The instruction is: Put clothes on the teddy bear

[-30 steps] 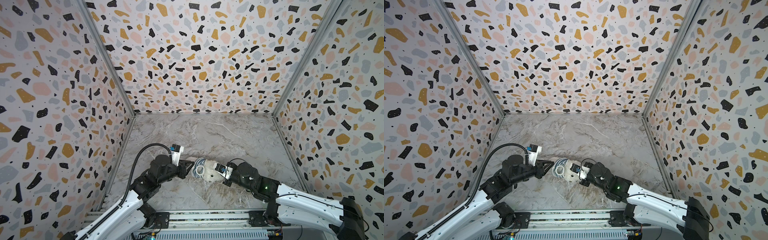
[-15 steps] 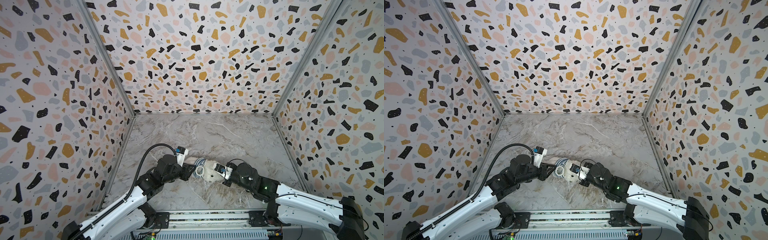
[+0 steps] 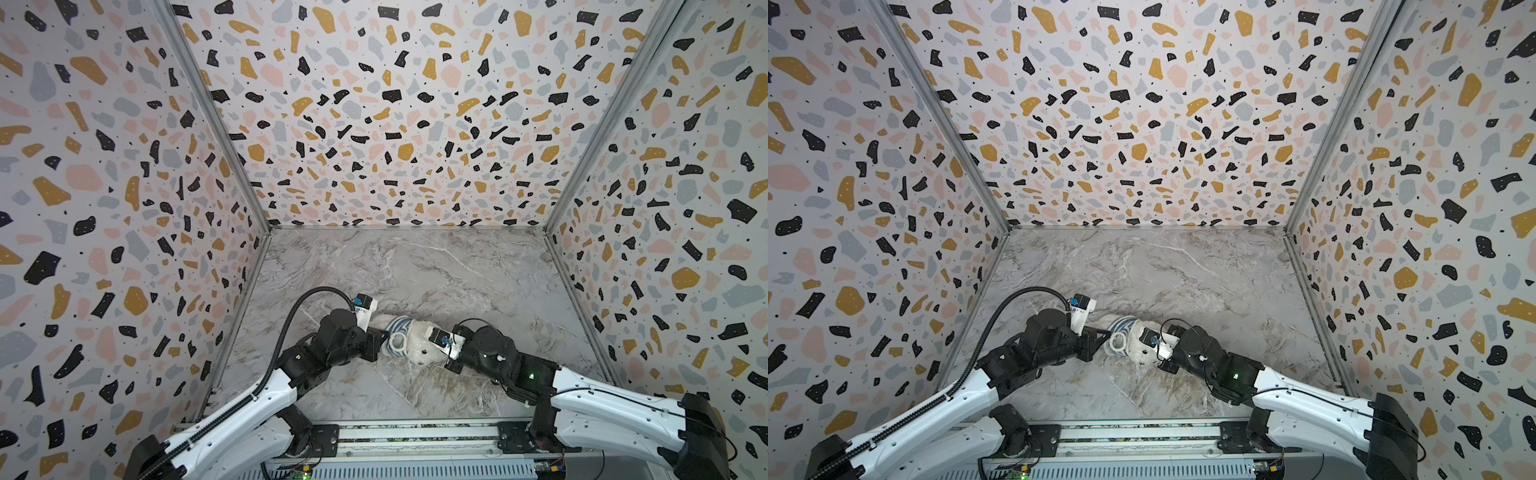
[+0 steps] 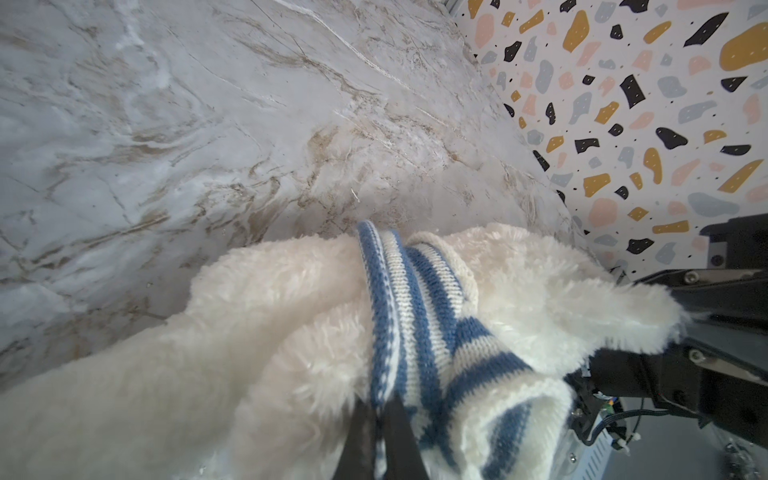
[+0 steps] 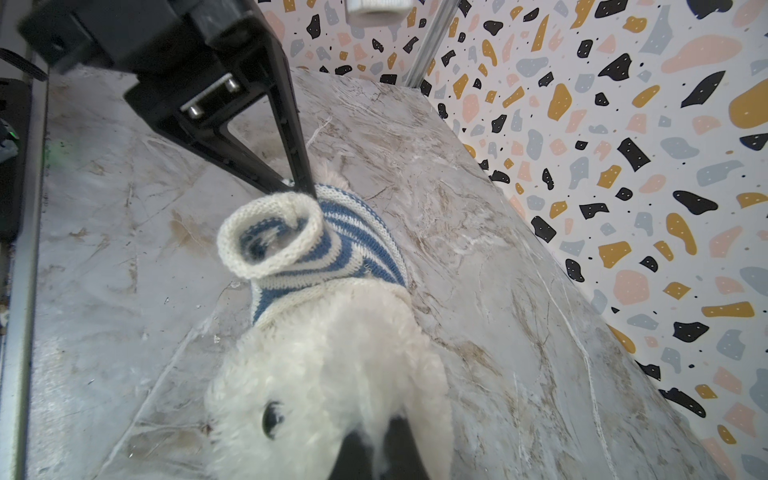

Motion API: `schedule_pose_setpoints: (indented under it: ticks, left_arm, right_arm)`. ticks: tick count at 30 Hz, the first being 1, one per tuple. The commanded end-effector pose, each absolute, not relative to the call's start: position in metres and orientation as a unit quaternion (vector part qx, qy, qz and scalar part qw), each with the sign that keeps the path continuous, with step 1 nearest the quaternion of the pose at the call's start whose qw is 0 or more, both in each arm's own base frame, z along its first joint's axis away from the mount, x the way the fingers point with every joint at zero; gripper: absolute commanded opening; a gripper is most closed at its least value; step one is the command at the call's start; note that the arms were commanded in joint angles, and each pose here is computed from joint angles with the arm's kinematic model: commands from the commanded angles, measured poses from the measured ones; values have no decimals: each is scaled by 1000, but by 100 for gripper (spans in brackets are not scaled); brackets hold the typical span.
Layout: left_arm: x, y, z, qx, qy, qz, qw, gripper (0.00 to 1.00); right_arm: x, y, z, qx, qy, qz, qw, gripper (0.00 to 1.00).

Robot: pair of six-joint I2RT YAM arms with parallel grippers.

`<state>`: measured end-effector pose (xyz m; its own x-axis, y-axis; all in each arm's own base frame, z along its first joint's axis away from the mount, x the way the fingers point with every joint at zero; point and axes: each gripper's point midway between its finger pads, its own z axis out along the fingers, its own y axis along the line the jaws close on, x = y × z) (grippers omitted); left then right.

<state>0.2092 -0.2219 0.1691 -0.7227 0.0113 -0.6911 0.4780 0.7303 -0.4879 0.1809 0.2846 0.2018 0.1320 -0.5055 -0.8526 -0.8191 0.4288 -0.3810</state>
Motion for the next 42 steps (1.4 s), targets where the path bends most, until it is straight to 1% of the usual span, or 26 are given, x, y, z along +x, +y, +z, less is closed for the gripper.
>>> schedule_pose_setpoints:
  ticks: [1, 3, 7, 15, 21, 32, 42]
  left_arm:
    - [214, -224, 189, 139, 852, -346, 368, 3]
    - [216, -217, 190, 130, 855, -332, 377, 0]
    - [219, -207, 192, 112, 855, -323, 391, 0]
    - [232, -176, 186, 51, 856, -317, 404, 0]
    - [233, -166, 179, 32, 859, -313, 404, 0]
    - [236, -143, 145, -25, 875, -284, 391, 0]
    - [240, -126, 138, -64, 872, -275, 401, 0]
  right_arm:
    - [184, 287, 227, -495, 630, 148, 580, 0]
    - [189, 282, 227, -481, 640, 137, 584, 0]
    - [199, 266, 227, -450, 659, 110, 593, 0]
    - [196, 255, 224, -445, 662, 110, 592, 0]
    - [198, 255, 222, -441, 666, 107, 592, 0]
    - [204, 244, 226, -416, 676, 102, 600, 0]
    - [204, 242, 226, -415, 676, 103, 600, 0]
